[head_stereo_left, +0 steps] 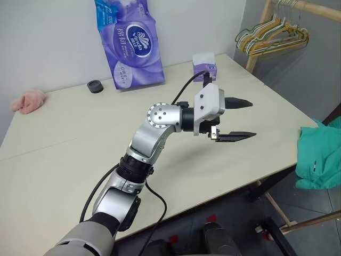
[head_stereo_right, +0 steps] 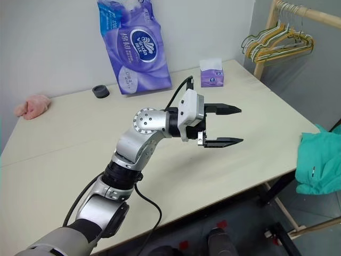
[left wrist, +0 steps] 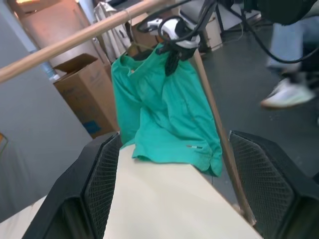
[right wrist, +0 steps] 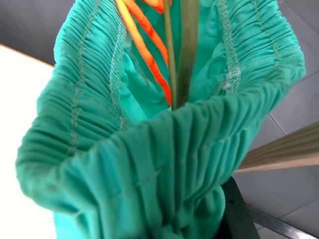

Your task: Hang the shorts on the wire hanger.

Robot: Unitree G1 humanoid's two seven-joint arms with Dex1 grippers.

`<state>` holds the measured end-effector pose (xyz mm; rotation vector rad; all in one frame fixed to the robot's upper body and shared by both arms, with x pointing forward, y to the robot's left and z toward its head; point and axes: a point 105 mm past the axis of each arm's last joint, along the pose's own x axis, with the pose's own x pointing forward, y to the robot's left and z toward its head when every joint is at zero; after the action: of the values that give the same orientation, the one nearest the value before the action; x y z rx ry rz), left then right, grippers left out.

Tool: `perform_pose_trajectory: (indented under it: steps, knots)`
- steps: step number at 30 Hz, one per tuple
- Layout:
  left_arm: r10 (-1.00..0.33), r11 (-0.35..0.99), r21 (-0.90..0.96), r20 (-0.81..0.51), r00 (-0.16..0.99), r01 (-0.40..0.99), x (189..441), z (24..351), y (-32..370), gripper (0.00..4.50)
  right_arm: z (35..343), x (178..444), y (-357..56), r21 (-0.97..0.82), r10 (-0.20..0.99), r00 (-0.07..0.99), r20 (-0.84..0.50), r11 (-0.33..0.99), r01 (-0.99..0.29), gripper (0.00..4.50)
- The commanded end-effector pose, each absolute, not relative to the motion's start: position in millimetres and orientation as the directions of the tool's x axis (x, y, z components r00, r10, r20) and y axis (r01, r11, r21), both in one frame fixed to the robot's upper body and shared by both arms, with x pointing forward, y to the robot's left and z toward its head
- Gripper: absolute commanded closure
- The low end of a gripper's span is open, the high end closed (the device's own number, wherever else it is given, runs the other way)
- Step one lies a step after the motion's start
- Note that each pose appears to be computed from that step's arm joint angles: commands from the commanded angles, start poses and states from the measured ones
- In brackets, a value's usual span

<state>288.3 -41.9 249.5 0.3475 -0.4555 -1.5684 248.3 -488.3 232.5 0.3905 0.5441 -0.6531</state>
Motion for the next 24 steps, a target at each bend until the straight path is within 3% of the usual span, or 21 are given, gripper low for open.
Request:
perform_pose_trajectory:
  steps: [1,8,13,20,23,24]
  knots:
    - [-0.990,-0.013,0.525,0.111,-0.083,0.851,281.7,268.4,-40.9,0.79,257.4,245.1,-490.4,0.164,-0.494,0.700,-0.516,0.745,0.647,3.85]
    - [-0.988,-0.001,0.517,0.131,-0.080,0.856,281.9,270.4,-43.2,0.79,270.1,246.1,-481.6,0.196,-0.495,0.728,-0.474,0.747,0.636,1.65]
    - [-0.988,0.005,0.517,0.135,-0.075,0.856,282.0,270.1,-43.3,0.79,301.3,242.6,-473.3,0.118,-0.588,0.731,-0.345,0.746,0.656,0.04]
    - [-0.987,0.057,0.512,0.159,-0.029,0.857,289.2,270.8,-38.0,0.79,347.9,244.8,-437.4,-0.163,-0.644,0.765,-0.030,0.758,0.631,0.04]
    - [-0.983,0.114,0.496,0.179,0.027,0.861,296.8,270.6,-31.0,0.79,363.8,256.2,-411.0,-0.259,-0.570,0.813,0.118,0.773,0.579,0.04]
    - [-0.978,0.155,0.477,0.198,0.067,0.865,301.3,271.3,-25.4,0.79,367.9,266.9,-389.7,-0.319,-0.487,0.854,0.183,0.792,0.520,0.04]
